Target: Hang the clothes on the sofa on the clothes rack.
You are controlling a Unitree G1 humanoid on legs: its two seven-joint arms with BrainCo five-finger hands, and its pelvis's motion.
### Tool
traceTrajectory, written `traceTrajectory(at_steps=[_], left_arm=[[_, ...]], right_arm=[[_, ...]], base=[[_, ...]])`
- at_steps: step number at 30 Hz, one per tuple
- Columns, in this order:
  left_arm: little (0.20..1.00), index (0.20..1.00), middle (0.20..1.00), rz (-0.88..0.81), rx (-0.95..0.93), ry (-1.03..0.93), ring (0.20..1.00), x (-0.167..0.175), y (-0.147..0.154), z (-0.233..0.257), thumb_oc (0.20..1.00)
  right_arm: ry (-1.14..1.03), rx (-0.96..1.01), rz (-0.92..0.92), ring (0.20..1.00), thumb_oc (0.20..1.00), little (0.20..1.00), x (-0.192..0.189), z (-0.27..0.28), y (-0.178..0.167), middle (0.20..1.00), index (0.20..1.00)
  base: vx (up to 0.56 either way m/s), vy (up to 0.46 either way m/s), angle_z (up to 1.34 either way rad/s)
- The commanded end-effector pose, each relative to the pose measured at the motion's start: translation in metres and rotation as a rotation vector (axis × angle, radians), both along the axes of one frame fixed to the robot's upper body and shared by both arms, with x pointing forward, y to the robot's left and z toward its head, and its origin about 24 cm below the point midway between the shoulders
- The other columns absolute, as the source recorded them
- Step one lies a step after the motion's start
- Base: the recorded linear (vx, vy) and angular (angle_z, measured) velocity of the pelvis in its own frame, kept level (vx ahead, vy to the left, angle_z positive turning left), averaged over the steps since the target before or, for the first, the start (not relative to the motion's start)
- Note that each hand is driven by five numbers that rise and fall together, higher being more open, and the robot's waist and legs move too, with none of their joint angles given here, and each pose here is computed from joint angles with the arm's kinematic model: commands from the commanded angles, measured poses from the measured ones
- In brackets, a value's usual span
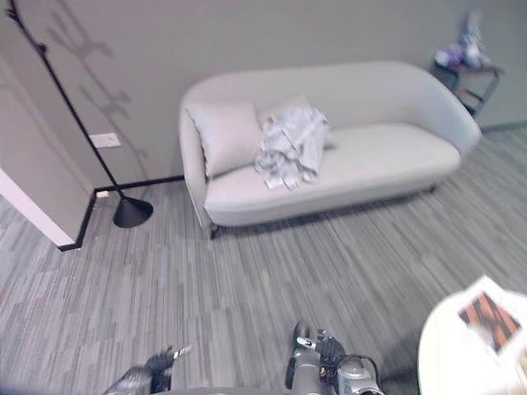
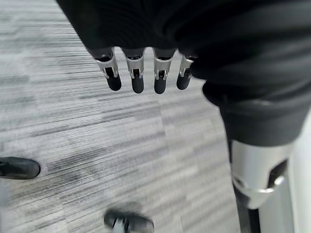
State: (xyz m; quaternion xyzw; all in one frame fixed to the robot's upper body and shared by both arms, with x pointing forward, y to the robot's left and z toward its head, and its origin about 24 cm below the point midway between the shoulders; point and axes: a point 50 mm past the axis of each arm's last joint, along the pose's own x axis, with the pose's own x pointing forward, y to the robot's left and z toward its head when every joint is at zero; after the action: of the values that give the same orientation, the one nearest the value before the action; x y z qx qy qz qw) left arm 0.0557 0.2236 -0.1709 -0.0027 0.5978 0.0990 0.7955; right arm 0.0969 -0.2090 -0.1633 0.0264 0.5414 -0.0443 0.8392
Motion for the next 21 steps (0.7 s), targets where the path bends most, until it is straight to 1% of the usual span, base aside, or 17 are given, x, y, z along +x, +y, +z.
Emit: traceTrajectory(at_steps=[1, 3, 4, 8, 11, 12, 15, 16, 19, 20, 21], left_arm=[[1.000, 1.000, 1.000, -0.120, -0.036, 0.060, 1.000, -0.005, -0.011, -0.003, 1.000], [1.000, 1.000, 1.000, -0.112, -0.045, 0.075, 1.000, -0.010, -0.014, -0.004, 1.000], [1.000, 1.000, 1.000, -0.104, -0.053, 0.079, 1.000, -0.011, -0.016, -0.004, 1.000], [1.000, 1.000, 1.000, -0.103, -0.050, 0.062, 1.000, -0.007, -0.018, -0.004, 1.000], [1.000, 1.000, 1.000, -0.100, -0.038, 0.015, 1.000, 0.005, -0.018, -0.003, 1.000], [1.000, 1.000, 1.000, -0.093, -0.026, -0.029, 1.000, 0.018, -0.015, 0.000, 1.000], [1.000, 1.000, 1.000, -0.131, -0.016, -0.089, 1.000, 0.037, -0.016, 0.004, 1.000], [1.000, 1.000, 1.000, -0.140, -0.020, -0.108, 1.000, 0.042, -0.019, 0.005, 1.000], [1.000, 1.000, 1.000, -0.137, -0.029, -0.115, 1.000, 0.044, -0.024, 0.004, 1.000], [1.000, 1.000, 1.000, -0.143, -0.046, -0.121, 1.000, 0.046, -0.029, 0.004, 1.000], [1.000, 1.000, 1.000, -0.142, -0.046, -0.120, 1.000, 0.046, -0.028, 0.004, 1.000]], right_arm=[[0.108, 0.027, -0.042, 1.000, 1.000, 1.000, -0.014, -0.006, -0.001, 1.000, 1.000], [0.128, 0.019, -0.048, 1.000, 1.000, 1.000, -0.021, -0.007, -0.004, 1.000, 1.000], [0.148, 0.010, -0.063, 1.000, 1.000, 1.000, -0.027, -0.007, -0.009, 1.000, 1.000], [0.161, -0.013, -0.040, 1.000, 1.000, 1.000, -0.030, -0.006, -0.013, 1.000, 1.000], [0.126, -0.038, -0.023, 1.000, 1.000, 1.000, -0.022, -0.004, -0.018, 1.000, 1.000], [0.093, -0.065, -0.002, 1.000, 1.000, 1.000, -0.010, -0.001, -0.021, 1.000, 1.000], [0.055, -0.114, -0.002, 1.000, 1.000, 1.000, 0.006, 0.005, -0.030, 1.000, 1.000], [0.048, -0.126, -0.009, 1.000, 1.000, 1.000, 0.009, 0.006, -0.032, 1.000, 1.000], [0.035, -0.135, -0.026, 1.000, 1.000, 1.000, 0.011, 0.007, -0.032, 1.000, 1.000], [0.044, -0.142, 0.000, 1.000, 1.000, 1.000, 0.009, 0.006, -0.032, 1.000, 1.000], [0.049, -0.163, 0.033, 1.000, 1.000, 1.000, 0.010, 0.007, -0.033, 1.000, 1.000]], base=[[0.54, -0.191, 1.55], [0.45, -0.172, 0.83], [0.31, -0.131, -0.02], [0.39, -0.186, 0.11], [0.39, -0.223, 0.36], [0.46, -0.381, 0.50], [0.35, -0.272, 0.39], [0.20, -0.045, -0.04], [0.31, 0.075, -0.12], [0.21, 0.074, -0.33], [0.35, 0.106, -0.48]])
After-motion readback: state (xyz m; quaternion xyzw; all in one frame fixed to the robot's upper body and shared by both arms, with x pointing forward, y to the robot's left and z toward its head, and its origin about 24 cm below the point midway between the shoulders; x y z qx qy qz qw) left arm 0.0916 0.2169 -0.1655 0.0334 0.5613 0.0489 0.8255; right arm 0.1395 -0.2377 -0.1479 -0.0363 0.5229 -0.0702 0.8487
